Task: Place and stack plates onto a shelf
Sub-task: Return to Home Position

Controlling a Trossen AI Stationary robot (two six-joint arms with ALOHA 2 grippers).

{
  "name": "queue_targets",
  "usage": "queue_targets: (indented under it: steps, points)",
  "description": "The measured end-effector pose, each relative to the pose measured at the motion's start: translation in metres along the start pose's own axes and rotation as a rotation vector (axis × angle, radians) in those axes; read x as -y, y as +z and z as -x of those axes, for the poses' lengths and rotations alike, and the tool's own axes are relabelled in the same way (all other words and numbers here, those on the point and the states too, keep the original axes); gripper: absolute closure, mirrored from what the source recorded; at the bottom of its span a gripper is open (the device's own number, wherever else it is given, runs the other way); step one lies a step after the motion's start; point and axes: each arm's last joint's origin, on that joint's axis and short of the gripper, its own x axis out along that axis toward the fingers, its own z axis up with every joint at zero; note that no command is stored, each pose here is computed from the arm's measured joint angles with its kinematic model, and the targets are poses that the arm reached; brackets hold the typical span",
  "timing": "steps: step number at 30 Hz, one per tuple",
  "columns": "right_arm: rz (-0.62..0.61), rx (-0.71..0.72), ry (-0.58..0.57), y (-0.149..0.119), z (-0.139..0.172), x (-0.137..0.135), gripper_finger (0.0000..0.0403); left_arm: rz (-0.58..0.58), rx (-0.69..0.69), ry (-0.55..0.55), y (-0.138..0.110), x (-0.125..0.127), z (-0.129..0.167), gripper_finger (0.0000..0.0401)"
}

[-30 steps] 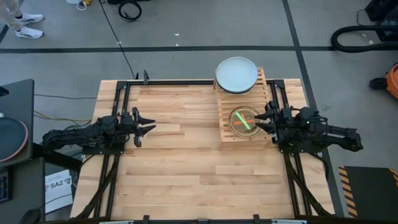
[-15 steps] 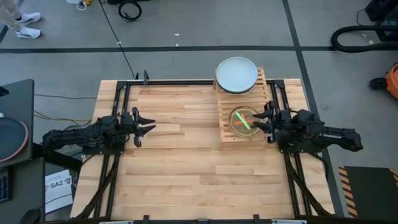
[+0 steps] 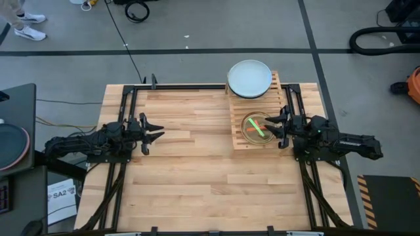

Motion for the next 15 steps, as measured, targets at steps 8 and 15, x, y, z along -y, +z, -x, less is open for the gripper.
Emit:
queue_targets:
  steps: [8,15]
  points:
    - [-0.002,-0.016,0.000,-0.0015,0.0000,0.0000,0.0252,0.000,0.000,0.000,0.0000,0.0000,0.0000,0.0283]
    - [-0.034,-0.026,0.000,-0.0026,0.0000,0.0000,0.0252,0.000,0.000,0.000,0.0000,0.0000,0.0000,0.0283]
